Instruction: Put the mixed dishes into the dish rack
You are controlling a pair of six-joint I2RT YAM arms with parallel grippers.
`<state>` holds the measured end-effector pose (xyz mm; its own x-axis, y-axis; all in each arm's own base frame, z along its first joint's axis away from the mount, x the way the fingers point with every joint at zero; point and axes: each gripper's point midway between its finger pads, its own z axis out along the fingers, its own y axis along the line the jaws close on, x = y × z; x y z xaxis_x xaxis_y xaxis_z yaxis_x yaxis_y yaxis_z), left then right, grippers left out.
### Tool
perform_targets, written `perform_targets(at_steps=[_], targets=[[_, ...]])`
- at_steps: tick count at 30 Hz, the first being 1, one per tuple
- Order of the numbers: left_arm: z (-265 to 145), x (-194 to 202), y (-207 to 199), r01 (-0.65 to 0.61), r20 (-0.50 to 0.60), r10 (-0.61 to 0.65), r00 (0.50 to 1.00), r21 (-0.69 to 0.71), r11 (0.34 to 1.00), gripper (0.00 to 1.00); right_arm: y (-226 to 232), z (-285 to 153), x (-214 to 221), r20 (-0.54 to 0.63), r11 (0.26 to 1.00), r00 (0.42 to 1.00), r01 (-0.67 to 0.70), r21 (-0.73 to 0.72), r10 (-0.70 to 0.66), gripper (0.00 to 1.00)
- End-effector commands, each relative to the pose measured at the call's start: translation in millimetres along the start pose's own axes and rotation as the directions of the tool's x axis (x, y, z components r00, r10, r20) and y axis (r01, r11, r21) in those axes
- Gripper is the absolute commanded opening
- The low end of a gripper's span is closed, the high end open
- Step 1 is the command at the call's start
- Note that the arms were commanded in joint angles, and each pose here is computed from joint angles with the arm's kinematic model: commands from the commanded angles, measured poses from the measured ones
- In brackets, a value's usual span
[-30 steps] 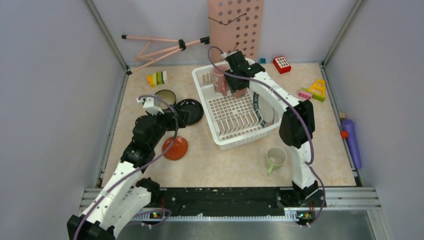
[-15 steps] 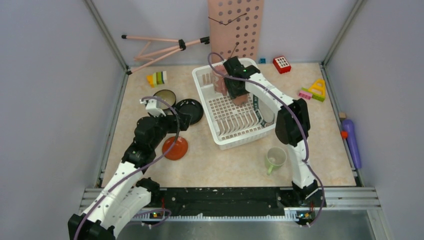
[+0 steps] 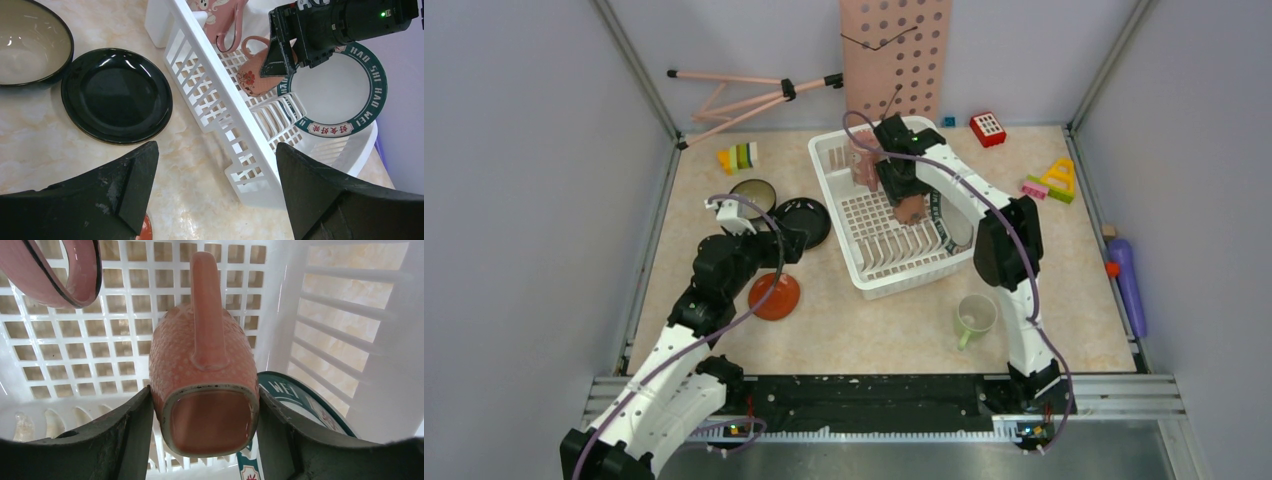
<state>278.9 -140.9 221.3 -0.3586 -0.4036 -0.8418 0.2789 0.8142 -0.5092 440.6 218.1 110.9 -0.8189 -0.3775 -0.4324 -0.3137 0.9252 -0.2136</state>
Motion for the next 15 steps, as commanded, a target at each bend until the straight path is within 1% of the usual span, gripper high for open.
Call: perform_targets(at_steps=[1, 2, 3, 4, 9, 10, 11, 12, 13, 15], targets=[[0, -10, -9, -0.008, 0.046, 0.006, 0.999, 0.042, 0.999, 0.92, -7, -18, -27, 0.074, 1.0, 0.997, -0.011, 0.007, 0.01, 0.22], [0, -11, -9, -0.007, 0.047, 0.005, 0.999, 0.045, 0.999, 0.92, -7, -16, -27, 0.071, 1.0, 0.997, -0.01, 0.01, 0.009, 0.27], [0, -11, -9, -0.006, 0.047, 0.004, 0.999, 0.045, 0.999, 0.92, -8, -14, -27, 0.067, 1.0, 0.998, -0.013, 0.019, 0.012, 0.36], [0, -10, -9, -0.006, 0.044, 0.004, 0.999, 0.045, 0.999, 0.92, -9, -13, -27, 0.067, 0.999, 0.998, -0.017, 0.027, 0.015, 0.42], [2, -9, -11, -0.002, 0.041, 0.0, 0.999, 0.055, 0.999, 0.91, -9, -12, -30, 0.078, 0.999, 0.997, -0.025, 0.032, 0.022, 0.58], [2, -10, -11, 0.0, 0.042, -0.002, 0.999, 0.056, 0.998, 0.91, -10, -14, -31, 0.085, 0.999, 0.996, -0.026, 0.032, 0.023, 0.62], [2, -9, -11, 0.0, 0.04, -0.003, 0.999, 0.058, 0.998, 0.91, -11, -15, -33, 0.093, 0.999, 0.995, -0.027, 0.033, 0.024, 0.7], [3, -9, -12, 0.001, 0.039, -0.003, 0.999, 0.059, 0.998, 0.91, -11, -17, -35, 0.1, 0.999, 0.995, -0.029, 0.034, 0.026, 0.85], [3, -8, -12, 0.001, 0.036, -0.003, 0.999, 0.06, 0.998, 0.91, -12, -18, -37, 0.109, 0.999, 0.994, -0.032, 0.035, 0.029, 0.89], [4, -8, -11, 0.001, 0.033, -0.003, 0.999, 0.059, 0.998, 0.91, -12, -22, -42, 0.13, 0.999, 0.991, -0.038, 0.031, 0.033, 0.9]])
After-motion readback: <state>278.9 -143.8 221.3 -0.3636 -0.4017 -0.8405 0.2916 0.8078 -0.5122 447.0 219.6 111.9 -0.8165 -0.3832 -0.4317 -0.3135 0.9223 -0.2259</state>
